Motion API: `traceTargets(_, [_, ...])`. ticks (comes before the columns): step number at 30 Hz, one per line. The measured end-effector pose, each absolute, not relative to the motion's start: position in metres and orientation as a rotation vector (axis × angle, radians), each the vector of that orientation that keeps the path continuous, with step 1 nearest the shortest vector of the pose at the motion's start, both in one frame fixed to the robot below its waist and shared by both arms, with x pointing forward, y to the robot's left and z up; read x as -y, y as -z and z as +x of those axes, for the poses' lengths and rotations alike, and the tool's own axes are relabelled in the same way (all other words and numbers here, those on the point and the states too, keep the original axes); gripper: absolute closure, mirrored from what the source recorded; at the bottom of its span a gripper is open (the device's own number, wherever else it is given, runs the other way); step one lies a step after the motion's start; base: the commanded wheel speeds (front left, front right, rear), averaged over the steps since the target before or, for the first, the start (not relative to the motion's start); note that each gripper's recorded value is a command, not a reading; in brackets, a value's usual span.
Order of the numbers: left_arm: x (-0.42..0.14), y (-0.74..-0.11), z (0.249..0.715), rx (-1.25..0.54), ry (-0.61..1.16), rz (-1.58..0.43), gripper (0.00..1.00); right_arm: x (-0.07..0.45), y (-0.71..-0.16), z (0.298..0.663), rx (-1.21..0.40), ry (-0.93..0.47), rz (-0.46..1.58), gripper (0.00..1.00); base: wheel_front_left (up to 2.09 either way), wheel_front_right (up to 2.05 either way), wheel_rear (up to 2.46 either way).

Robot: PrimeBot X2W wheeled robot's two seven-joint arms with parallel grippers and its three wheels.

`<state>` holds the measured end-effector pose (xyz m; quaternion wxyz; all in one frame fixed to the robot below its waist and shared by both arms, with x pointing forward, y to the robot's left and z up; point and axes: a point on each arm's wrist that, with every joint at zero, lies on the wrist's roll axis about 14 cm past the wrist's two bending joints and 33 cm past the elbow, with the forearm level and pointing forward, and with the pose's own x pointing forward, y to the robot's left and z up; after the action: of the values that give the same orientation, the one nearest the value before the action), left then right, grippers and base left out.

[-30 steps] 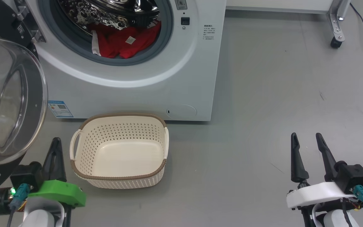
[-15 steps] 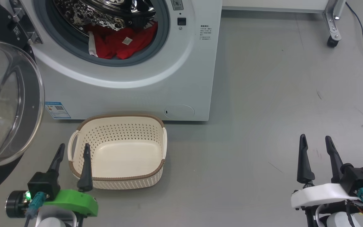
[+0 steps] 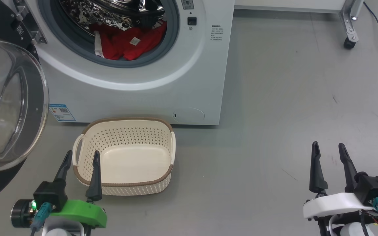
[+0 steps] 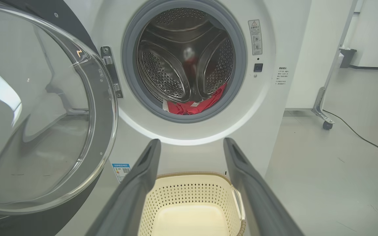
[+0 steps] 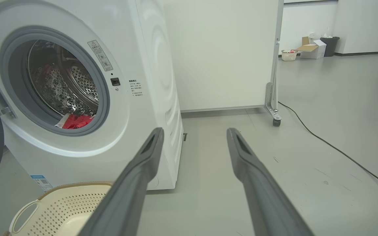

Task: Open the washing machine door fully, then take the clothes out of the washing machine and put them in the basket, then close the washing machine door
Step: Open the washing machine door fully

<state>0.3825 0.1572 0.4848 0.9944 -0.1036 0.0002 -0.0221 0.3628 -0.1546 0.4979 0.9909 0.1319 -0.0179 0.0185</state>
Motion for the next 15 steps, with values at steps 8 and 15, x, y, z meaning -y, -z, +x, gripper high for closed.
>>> traceTargets(8, [-0.1563,-0.4874,0.3820,0.008,0.046,-0.210,0.00,0.1528,-0.4983,0.3625,0.037,-0.047,0.266,0.00,0.00,0.00,0.00])
traceTargets(15, [-0.1570,-0.4840,0.3776,-0.002,0.041,-0.215,0.00,0.1524,-0.4989,0.3620,0.038,-0.049,0.265,0.00,0.00,0.00,0.00])
